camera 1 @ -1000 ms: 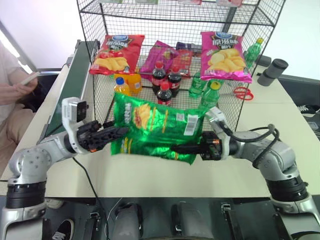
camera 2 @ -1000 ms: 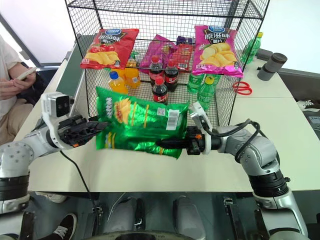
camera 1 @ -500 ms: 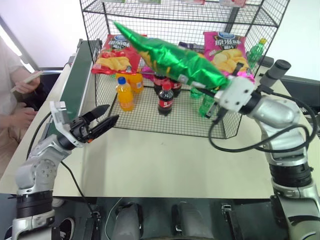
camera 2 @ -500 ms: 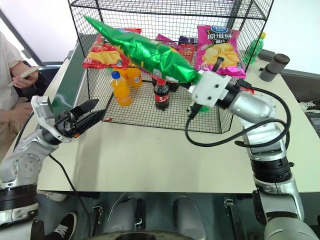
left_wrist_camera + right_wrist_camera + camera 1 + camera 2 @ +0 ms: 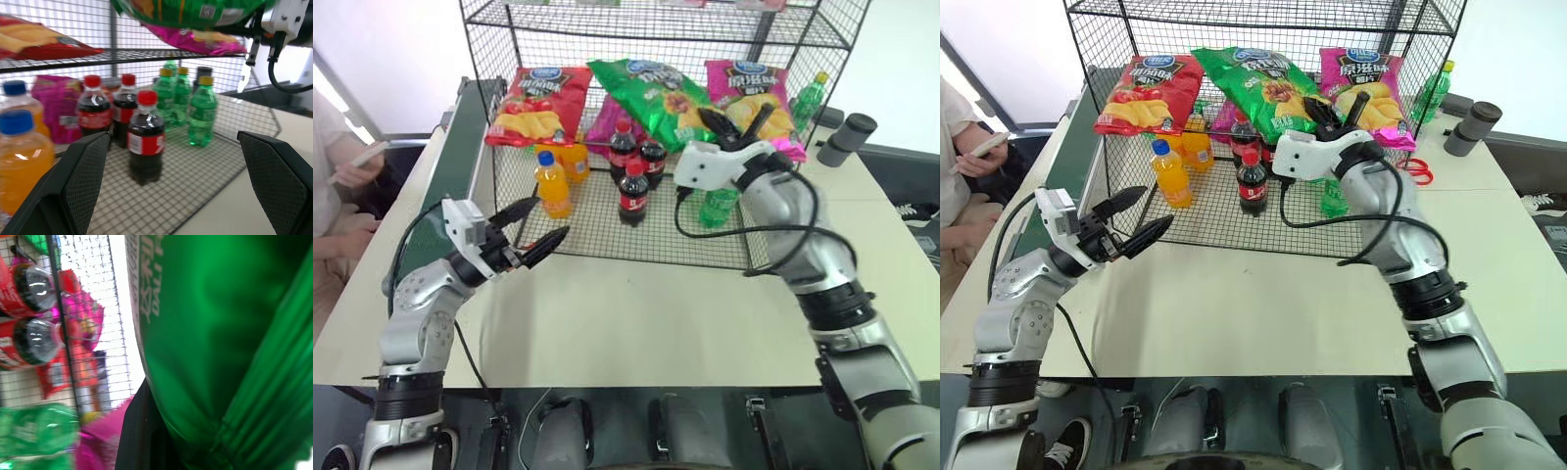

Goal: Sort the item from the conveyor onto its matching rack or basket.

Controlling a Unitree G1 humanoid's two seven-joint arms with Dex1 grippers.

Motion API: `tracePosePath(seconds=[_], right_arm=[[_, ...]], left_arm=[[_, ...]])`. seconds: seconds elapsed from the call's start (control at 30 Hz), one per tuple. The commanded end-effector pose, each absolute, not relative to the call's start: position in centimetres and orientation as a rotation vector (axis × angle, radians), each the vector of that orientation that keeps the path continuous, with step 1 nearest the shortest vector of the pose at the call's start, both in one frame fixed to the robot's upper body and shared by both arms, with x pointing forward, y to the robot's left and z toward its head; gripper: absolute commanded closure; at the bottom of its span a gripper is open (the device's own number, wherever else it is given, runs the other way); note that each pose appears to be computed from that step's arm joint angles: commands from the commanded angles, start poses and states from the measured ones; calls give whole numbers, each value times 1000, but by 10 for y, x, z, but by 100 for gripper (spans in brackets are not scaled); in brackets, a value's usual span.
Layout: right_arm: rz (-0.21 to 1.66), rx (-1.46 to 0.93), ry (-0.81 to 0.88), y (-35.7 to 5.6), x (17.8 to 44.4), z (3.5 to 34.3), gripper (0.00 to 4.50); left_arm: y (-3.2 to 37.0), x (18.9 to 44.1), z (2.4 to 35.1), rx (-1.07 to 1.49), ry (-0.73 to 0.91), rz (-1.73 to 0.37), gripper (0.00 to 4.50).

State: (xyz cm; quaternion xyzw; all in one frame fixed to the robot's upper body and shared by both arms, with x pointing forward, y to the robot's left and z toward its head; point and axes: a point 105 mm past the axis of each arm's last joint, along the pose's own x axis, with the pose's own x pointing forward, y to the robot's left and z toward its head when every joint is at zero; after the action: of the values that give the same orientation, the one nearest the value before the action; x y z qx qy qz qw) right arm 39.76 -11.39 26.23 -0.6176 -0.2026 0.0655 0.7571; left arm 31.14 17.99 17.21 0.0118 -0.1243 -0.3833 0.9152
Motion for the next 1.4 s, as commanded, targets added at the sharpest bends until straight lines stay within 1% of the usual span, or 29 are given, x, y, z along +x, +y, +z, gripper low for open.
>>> tracePosePath(seconds=[0.03,0.13,0.23,0.3,0.53,0.6,0.63,0.67,0.83,1.07,1.2,1.23,1.37,1.4], right_arm=[[59,-1282,-439,-118,407,283,436],[24,-1262,-414,-121,412,284,436],[20,-1251,-398,-116,417,283,436],[26,-1180,-369,-113,422,277,436],[-2,-1156,-395,-108,432,285,436],[17,-1141,-393,-107,433,284,347],[29,-1131,-390,-106,434,282,324],[35,-1126,-388,-105,434,281,279],[114,-1066,-432,-83,428,285,27],[189,-966,-459,-72,422,288,27],[248,-937,-467,-63,418,283,27],[288,-895,-471,-57,416,281,27],[319,-832,-531,-52,404,290,27],[341,-828,-522,-50,404,286,27]], left_arm=[[178,307,181,111,-330,-739,5],[181,309,180,125,-346,-699,5],[177,309,177,125,-342,-695,5],[176,309,176,127,-341,-693,5],[170,309,172,120,-334,-712,5],[170,310,173,120,-337,-712,0],[170,311,173,120,-338,-709,0],[171,311,173,121,-339,-707,0],[168,310,169,112,-328,-714,0],[159,303,157,99,-296,-750,0],[158,303,158,96,-306,-742,0],[158,303,159,97,-308,-741,0],[159,303,161,91,-314,-733,0],[159,303,160,91,-311,-733,0]])
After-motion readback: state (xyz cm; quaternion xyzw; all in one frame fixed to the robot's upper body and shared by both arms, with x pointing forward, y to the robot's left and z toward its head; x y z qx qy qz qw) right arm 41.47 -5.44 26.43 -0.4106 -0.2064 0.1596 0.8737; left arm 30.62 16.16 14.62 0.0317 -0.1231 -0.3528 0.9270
